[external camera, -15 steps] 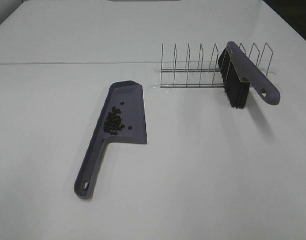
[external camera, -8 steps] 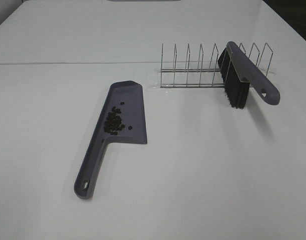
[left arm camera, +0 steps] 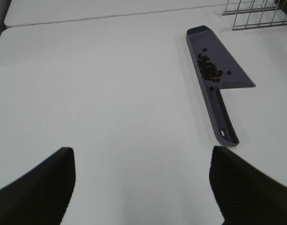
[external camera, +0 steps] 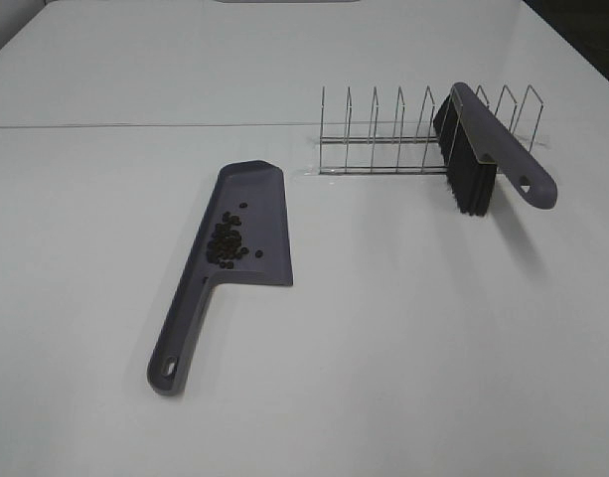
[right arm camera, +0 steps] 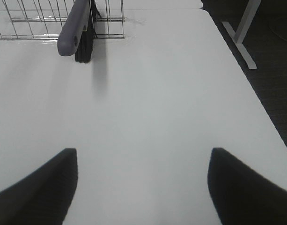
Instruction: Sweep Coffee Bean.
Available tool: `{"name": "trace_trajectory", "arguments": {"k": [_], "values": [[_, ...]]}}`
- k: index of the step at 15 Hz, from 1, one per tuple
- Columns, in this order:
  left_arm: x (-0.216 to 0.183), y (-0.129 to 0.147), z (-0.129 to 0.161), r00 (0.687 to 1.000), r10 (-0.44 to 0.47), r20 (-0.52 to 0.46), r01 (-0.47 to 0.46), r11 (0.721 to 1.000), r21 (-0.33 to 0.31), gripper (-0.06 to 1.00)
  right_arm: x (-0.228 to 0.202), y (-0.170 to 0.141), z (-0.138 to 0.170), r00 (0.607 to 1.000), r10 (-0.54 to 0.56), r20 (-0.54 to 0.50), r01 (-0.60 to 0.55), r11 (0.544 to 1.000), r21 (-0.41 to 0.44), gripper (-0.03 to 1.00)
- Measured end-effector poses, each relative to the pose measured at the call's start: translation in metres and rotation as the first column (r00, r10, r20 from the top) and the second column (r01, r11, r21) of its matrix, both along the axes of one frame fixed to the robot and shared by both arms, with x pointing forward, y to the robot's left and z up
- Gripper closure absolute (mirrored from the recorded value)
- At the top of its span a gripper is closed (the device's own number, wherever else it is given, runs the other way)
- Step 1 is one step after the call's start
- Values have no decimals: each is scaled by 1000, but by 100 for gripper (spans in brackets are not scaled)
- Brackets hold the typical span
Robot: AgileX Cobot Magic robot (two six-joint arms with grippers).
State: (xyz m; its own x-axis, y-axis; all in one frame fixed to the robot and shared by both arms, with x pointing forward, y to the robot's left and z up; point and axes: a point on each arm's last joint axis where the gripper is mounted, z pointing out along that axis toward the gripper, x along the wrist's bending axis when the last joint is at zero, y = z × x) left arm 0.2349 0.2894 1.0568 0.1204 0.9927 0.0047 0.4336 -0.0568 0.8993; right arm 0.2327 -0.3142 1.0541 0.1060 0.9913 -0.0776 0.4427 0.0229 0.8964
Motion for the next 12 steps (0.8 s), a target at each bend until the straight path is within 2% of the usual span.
{"name": "trace_trajectory", "arguments": {"k": [12], "values": [[-3, 0, 0, 999, -33, 15, 33, 999, 0, 20, 0, 0, 0, 1000, 0, 0, 0, 1000, 0, 22]]}}
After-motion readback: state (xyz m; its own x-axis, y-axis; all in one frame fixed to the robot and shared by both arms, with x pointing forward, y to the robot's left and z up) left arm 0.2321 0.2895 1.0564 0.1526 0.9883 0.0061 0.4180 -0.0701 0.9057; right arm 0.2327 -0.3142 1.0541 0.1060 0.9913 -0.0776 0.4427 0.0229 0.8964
